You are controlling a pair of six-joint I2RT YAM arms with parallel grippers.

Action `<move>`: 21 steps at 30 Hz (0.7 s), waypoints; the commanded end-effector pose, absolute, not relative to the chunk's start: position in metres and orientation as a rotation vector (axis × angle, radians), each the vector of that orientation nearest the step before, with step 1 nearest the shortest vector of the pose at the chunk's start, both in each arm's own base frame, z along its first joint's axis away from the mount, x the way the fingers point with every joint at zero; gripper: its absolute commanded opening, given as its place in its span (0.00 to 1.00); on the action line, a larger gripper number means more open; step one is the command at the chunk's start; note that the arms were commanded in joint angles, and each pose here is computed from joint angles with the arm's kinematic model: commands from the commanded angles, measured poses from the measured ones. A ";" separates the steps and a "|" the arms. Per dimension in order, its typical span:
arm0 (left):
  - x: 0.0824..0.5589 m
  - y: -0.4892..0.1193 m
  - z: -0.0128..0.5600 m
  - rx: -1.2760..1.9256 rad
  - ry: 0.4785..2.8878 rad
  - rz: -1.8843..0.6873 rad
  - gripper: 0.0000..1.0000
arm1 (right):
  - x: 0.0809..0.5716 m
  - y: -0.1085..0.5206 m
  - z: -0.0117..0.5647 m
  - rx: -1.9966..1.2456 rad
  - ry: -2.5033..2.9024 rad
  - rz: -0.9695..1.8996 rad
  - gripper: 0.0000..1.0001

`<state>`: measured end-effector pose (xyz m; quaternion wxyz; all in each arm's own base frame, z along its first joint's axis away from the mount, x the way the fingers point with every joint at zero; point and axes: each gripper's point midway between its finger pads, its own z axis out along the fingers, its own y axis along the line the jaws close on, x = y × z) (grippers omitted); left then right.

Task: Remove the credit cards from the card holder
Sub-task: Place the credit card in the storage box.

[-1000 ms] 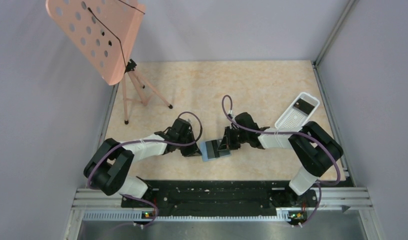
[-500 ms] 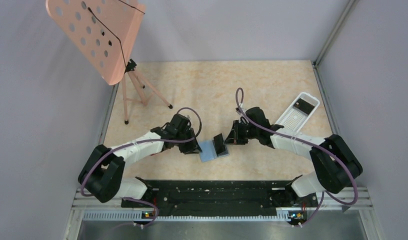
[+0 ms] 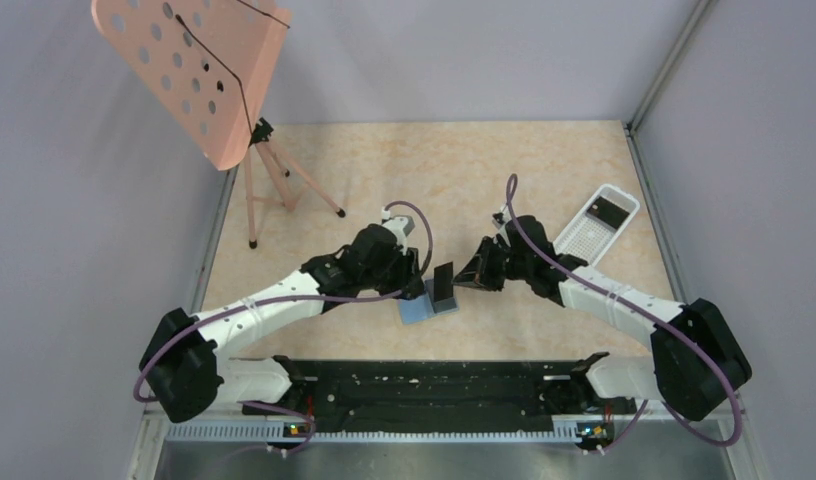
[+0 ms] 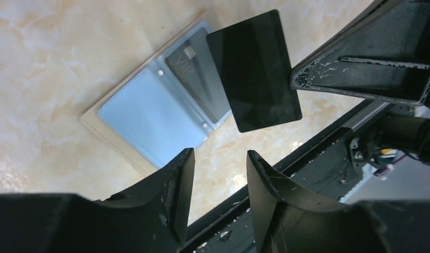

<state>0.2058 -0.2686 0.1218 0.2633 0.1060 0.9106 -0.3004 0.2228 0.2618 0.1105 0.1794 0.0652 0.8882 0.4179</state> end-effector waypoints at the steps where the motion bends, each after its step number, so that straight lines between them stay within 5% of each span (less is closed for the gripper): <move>1: 0.219 -0.288 0.157 0.437 2.243 -0.696 0.47 | 0.225 0.267 0.132 0.369 2.454 1.309 0.00; 21: 0.196 -0.331 0.129 0.735 2.098 -0.324 0.61 | 0.231 0.269 0.151 0.433 2.421 1.339 0.00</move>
